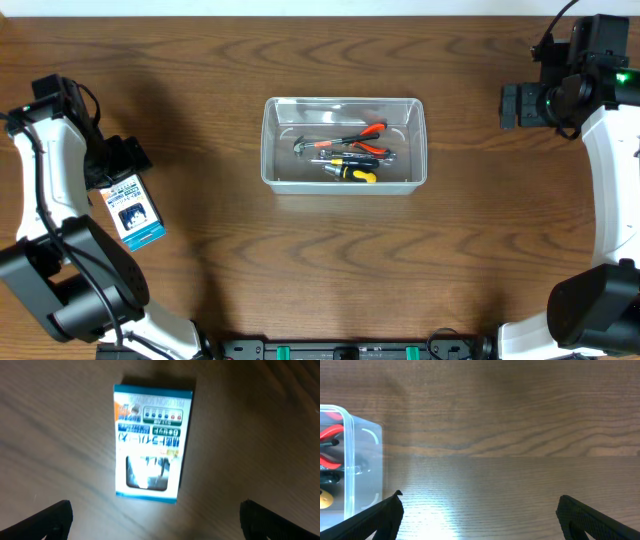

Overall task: Pack container
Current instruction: 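Release the screwdriver and move the left gripper to the blue box, then lower and close the left gripper on the precision screwdriver box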

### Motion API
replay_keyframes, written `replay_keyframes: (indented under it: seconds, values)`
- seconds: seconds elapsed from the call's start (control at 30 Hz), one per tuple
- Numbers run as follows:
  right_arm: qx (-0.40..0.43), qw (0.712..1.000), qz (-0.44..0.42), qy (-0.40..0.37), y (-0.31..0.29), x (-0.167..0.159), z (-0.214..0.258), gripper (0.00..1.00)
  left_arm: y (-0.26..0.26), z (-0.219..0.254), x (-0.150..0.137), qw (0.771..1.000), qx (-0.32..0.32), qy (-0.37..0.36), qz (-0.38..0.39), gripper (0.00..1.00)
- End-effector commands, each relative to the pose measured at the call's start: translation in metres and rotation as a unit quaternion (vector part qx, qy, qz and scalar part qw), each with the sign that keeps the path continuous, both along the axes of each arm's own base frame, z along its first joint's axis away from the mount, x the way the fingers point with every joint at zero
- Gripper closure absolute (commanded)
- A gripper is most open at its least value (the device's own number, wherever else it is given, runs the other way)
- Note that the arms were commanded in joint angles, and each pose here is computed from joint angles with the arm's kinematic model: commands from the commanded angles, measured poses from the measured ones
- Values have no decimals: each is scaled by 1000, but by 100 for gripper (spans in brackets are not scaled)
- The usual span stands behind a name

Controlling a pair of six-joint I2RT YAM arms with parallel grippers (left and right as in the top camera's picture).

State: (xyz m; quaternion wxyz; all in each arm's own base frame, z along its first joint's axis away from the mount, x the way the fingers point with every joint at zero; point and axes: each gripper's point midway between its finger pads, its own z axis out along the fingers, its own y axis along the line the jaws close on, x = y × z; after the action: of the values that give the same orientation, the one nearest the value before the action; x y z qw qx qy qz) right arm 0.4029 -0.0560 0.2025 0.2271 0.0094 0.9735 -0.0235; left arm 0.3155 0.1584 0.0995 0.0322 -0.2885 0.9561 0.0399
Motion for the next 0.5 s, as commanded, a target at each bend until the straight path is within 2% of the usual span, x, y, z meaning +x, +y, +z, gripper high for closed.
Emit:
replay_keyframes:
  seconds: [0.0,0.3,0.47]
  values:
    - [-11,1000,-2,1,-7,0,0,1,0,-13,-5,1000,-5,8,-20,2]
    - [-12,1000,-4,0,-8,0,0,1,-8,-51,-16,999,-40,1,-26,2]
    - [-11,1000,-4,0,-8,0,0,1,-5,-56,-20,999,-40,1,-21,2]
